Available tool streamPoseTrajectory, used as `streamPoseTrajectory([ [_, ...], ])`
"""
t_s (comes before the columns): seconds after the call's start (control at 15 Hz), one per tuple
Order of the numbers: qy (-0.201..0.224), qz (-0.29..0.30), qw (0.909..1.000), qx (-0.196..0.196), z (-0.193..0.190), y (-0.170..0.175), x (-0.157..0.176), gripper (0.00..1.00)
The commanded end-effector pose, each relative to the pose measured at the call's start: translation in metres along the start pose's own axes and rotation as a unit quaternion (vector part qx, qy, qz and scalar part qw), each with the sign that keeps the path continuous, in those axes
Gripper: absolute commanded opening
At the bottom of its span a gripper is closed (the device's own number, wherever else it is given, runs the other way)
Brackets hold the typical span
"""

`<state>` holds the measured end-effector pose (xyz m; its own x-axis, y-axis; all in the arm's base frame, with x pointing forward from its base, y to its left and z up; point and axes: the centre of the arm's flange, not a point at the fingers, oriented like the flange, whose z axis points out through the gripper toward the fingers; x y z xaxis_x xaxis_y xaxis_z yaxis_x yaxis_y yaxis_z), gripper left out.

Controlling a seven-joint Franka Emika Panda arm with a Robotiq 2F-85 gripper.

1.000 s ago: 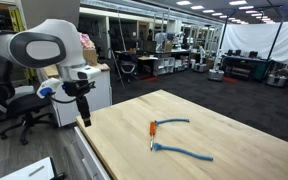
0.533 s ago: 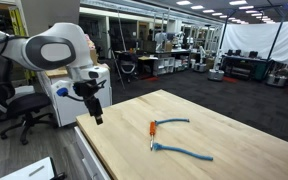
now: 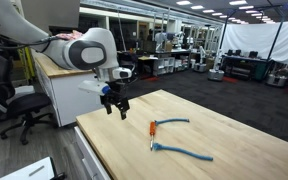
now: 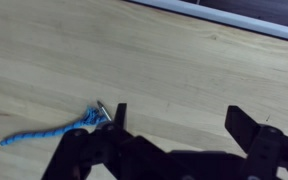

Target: Move the screwdriver to the left slightly

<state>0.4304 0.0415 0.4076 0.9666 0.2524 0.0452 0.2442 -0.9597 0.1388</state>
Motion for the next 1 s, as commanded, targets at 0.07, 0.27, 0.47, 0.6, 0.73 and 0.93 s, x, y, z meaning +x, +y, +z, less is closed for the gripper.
streamPoseTrajectory([
  [0.07,-0.002,-0.125,0.9922,0.002,-0.002,0.025,0.054,1.00],
  [0.27,0.002,-0.199,0.9799,0.008,0.003,0.027,0.076,1.00],
  [0.47,0.008,-0.200,0.9797,0.006,0.002,0.020,0.066,1.00],
  [0.6,0.005,-0.219,0.9756,0.008,0.007,0.021,0.078,1.00],
  [0.73,0.003,-0.224,0.9745,0.008,0.010,0.021,0.082,1.00],
  [0.93,0.001,-0.283,0.9581,0.042,0.019,0.030,0.097,1.00],
])
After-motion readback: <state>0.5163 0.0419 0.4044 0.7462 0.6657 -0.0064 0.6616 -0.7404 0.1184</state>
